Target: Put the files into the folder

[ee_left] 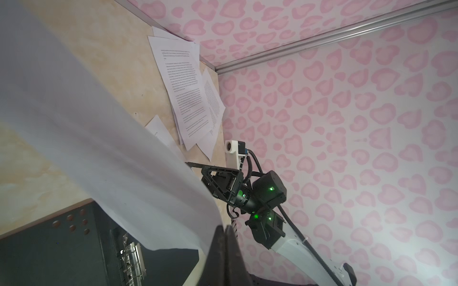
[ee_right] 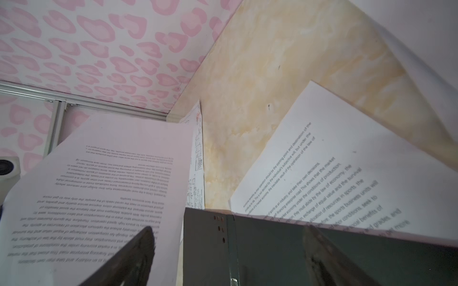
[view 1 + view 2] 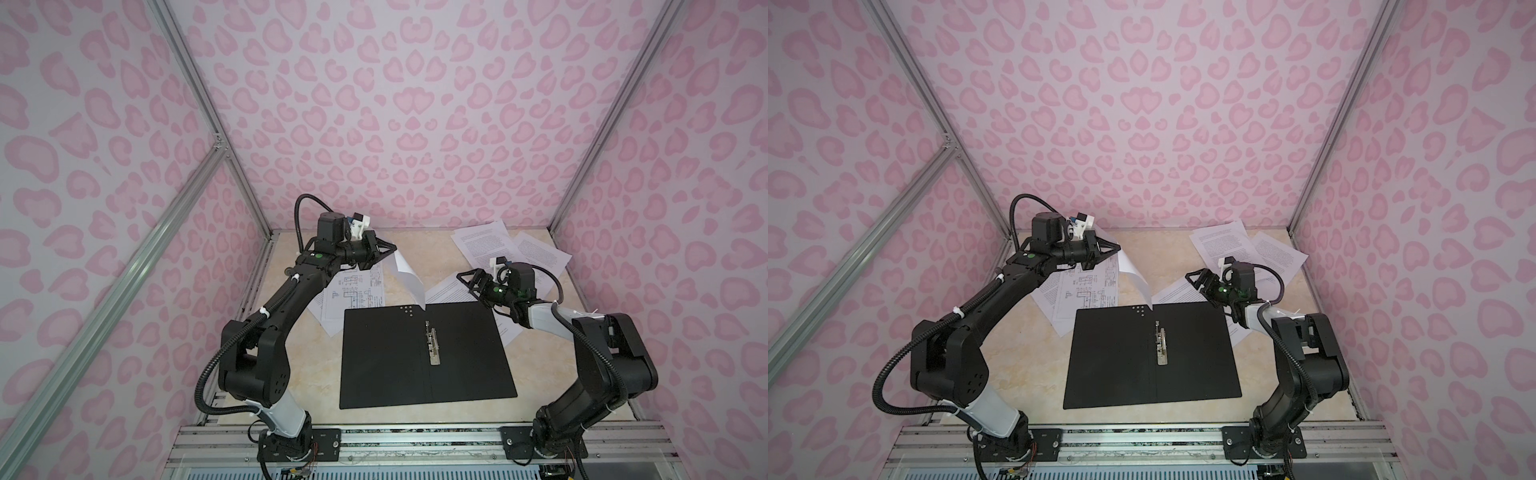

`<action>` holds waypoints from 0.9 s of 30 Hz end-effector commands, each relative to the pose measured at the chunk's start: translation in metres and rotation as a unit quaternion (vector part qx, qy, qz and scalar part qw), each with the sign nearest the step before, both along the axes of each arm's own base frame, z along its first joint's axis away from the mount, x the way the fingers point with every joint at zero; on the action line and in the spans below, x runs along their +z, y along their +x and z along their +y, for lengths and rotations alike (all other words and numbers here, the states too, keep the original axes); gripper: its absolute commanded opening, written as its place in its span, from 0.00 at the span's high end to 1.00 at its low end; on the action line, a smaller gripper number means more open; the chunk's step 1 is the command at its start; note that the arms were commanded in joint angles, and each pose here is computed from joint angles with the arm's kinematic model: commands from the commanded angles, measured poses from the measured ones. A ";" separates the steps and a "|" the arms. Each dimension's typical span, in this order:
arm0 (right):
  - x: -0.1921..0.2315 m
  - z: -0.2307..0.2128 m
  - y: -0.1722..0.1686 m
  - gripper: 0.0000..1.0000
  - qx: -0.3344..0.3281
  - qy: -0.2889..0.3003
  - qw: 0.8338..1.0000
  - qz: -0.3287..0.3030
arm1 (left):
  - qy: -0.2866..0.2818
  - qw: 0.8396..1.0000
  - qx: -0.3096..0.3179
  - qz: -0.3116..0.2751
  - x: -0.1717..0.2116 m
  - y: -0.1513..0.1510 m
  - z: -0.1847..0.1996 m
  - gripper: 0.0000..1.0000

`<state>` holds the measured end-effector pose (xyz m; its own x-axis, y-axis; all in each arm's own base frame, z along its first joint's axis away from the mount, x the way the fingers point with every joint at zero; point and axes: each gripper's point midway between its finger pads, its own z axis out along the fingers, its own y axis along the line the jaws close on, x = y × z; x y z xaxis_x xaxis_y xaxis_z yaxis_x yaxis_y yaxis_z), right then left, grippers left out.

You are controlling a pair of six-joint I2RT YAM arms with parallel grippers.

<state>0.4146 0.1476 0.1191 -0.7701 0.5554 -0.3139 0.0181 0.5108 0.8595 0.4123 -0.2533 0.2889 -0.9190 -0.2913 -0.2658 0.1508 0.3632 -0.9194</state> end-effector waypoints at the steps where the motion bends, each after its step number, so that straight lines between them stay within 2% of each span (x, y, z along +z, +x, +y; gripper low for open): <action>1: 0.019 0.002 0.003 0.05 -0.003 0.049 0.999 -0.019 | -0.015 0.999 -0.024 -0.016 0.013 0.002 -0.017 0.96; 7: 0.031 -0.006 0.011 0.02 -0.022 0.112 0.993 -0.025 | -0.032 0.997 -0.060 -0.020 0.025 0.007 -0.060 0.96; 16: 0.025 -0.022 0.023 0.03 -0.045 0.186 0.981 -0.021 | -0.072 0.988 -0.122 -0.058 0.078 -0.007 -0.121 0.96; 23: 0.048 -0.019 0.028 0.02 -0.033 0.241 0.969 -0.050 | -0.082 0.985 -0.138 -0.070 0.091 -0.019 -0.127 0.96; 27: 0.065 -0.012 0.028 0.02 -0.022 0.291 0.954 -0.066 | -0.089 0.983 -0.146 -0.065 0.088 -0.022 -0.127 0.96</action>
